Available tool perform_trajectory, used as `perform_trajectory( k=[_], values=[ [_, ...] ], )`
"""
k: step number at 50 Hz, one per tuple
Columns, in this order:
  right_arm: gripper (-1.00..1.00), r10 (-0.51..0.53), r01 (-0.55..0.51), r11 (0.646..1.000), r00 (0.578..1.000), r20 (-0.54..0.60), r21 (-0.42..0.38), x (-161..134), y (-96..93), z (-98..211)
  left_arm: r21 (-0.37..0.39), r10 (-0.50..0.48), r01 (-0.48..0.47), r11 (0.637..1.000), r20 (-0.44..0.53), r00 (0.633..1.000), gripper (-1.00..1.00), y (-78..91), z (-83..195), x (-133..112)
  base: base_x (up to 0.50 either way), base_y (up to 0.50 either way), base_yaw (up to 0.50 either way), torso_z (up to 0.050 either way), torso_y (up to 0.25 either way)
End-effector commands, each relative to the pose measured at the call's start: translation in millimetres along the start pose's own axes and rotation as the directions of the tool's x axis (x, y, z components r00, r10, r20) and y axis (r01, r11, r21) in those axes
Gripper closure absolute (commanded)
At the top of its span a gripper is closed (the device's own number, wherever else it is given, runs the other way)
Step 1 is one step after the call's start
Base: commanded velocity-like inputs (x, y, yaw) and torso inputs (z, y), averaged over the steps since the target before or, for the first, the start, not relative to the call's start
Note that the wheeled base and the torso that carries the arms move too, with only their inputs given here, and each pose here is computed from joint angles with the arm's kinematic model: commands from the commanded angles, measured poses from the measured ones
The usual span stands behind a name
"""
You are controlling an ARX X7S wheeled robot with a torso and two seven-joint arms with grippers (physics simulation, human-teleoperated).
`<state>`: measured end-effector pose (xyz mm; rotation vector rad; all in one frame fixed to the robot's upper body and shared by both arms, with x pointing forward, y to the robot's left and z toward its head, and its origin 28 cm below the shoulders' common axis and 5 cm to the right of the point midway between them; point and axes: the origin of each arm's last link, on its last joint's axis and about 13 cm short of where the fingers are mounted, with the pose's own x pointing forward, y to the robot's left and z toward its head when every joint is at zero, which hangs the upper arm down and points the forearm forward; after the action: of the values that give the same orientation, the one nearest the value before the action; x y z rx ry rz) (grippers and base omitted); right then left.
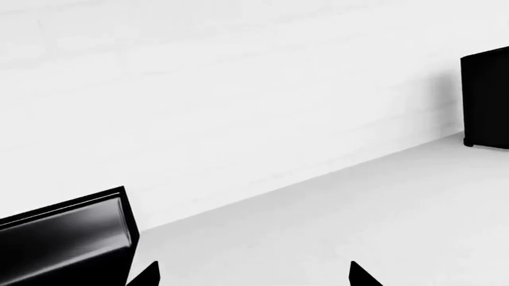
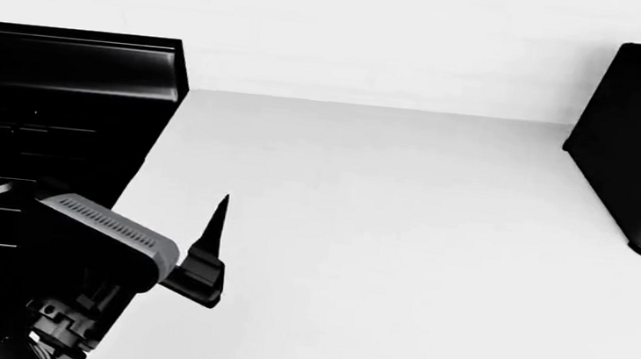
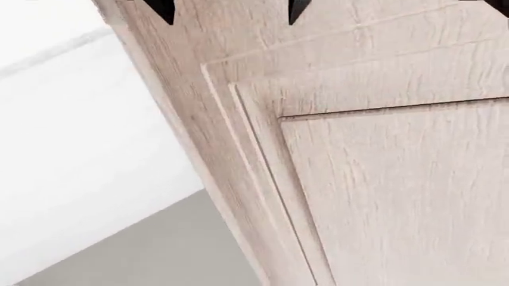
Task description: Pick the apricot, lemon from the counter and place them in the cabinet. Then close the cabinet.
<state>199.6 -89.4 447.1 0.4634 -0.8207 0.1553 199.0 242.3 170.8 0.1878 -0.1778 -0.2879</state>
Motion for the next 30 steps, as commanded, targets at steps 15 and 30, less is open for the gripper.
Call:
perform_trajectory(
  k=[15, 30],
  values=[
    [-1.0, 0.27, -0.271, 0.937, 0.962, -0.034, -0.22, 60, 47.0, 32, -0.002, 0.0, 0.0, 1.0, 0.004, 1.0, -1.0, 0.4, 1, -1, 0.0, 0.0, 0.0, 0.001, -0.001],
    [-1.0, 0.261, -0.312, 0.907, 0.943, -0.204, -0.283, 74, 51.0, 0, -0.005, 0.0, 0.0, 1.0, 0.006, 1.0, -1.0, 0.3, 2, -1, 0.0, 0.0, 0.0, 0.001, -0.003]
  ],
)
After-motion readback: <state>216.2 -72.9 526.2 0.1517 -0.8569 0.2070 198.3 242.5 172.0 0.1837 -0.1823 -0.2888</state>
